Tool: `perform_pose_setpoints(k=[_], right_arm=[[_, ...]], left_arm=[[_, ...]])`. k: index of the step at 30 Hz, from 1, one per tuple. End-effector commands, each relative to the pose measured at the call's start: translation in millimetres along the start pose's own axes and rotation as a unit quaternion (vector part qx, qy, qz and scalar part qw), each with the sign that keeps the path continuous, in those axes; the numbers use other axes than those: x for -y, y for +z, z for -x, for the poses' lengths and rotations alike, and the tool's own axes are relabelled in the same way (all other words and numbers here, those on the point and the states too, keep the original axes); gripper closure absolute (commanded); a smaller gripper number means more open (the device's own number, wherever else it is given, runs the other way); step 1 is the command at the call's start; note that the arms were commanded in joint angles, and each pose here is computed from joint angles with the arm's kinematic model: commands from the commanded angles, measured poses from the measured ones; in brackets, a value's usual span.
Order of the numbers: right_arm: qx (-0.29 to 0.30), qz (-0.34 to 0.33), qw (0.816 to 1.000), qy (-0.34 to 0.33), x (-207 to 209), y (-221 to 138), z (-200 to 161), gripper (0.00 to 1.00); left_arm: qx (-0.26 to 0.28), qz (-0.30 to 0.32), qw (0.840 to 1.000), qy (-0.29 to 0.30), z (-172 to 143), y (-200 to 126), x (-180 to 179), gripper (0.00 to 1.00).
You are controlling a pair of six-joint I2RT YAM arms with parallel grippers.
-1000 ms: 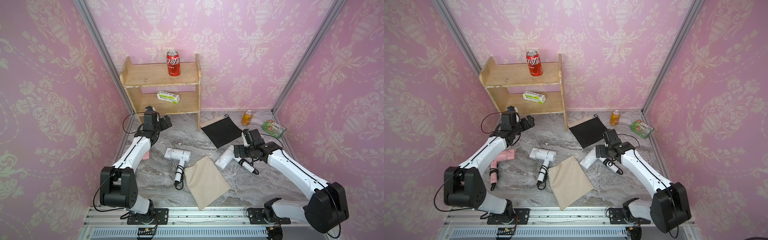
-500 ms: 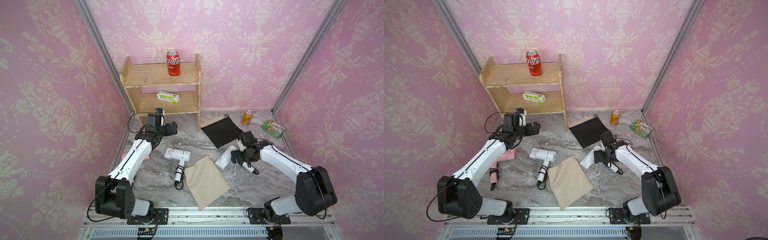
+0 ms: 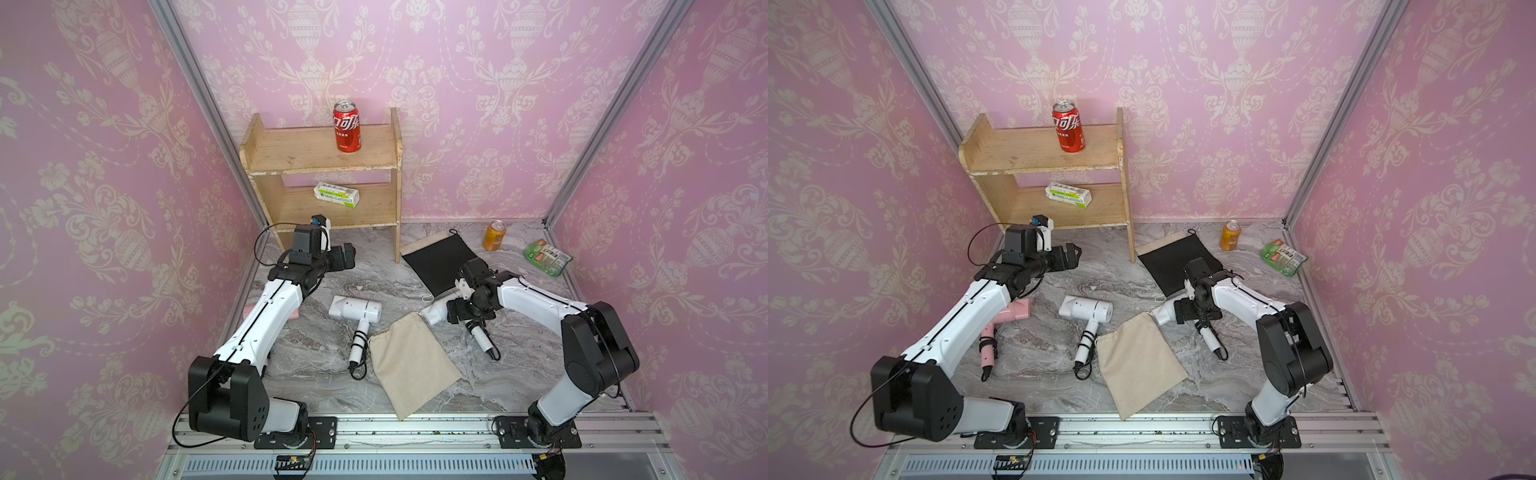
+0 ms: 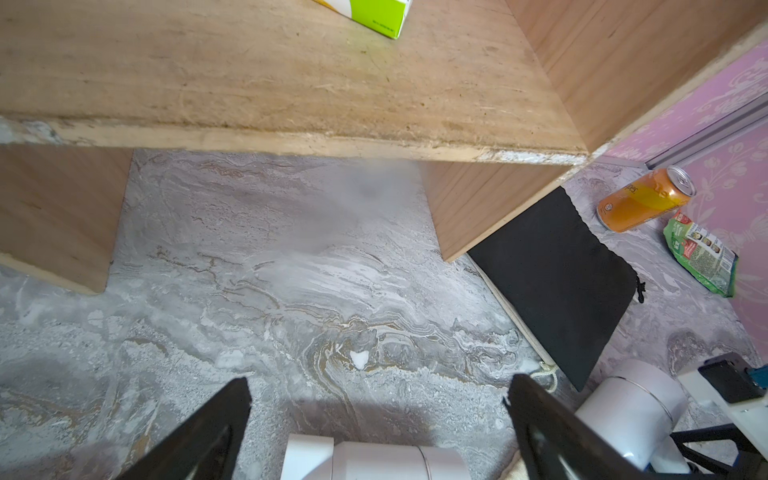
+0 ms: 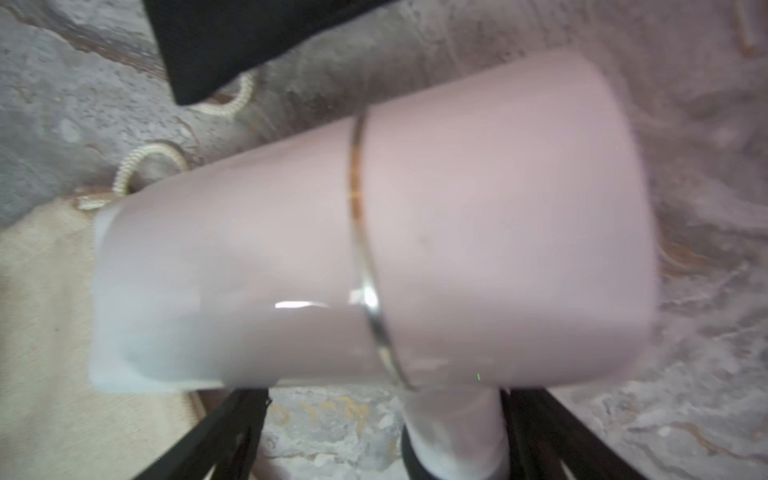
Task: Pack away hair dryers
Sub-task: Adjust the hair dryer at the center of the board, then pick up the hair dryer from the center of the board.
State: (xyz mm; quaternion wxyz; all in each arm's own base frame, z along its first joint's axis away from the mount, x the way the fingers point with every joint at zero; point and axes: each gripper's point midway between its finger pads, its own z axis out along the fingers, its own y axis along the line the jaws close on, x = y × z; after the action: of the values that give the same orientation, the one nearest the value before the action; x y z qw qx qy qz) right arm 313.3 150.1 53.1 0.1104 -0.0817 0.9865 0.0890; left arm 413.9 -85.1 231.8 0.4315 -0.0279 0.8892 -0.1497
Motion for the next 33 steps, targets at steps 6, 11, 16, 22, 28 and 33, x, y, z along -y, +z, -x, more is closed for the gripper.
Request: perform_pose_setpoints(k=[6, 11, 16, 22, 28, 33], right_arm=[[0.047, -0.025, 0.999, 0.005, -1, -18, -6, 0.09], [0.086, -0.047, 0.995, 0.026, 13, -31, -18, 0.09], [0.090, -0.044, 0.994, 0.041, 17, -27, -30, 0.09], [0.090, -0.033, 0.994, 0.052, 14, -16, -40, 0.09], [0.093, -0.037, 0.993, 0.054, 15, -11, -43, 0.10], [0.084, -0.037, 0.994, 0.065, 14, -4, -45, 0.12]], left_arm=[[-0.011, -0.032, 0.999, -0.009, 1, 4, 14, 0.01], [-0.022, -0.041, 0.999, -0.010, -2, 10, 21, 0.01], [-0.036, -0.058, 0.998, -0.001, -8, 18, 39, 0.01], [-0.060, -0.077, 0.994, 0.046, -12, 22, 76, 0.01], [-0.084, -0.104, 0.989, 0.060, -13, 24, 100, 0.01], [-0.097, -0.135, 0.984, 0.070, -11, 21, 122, 0.01]])
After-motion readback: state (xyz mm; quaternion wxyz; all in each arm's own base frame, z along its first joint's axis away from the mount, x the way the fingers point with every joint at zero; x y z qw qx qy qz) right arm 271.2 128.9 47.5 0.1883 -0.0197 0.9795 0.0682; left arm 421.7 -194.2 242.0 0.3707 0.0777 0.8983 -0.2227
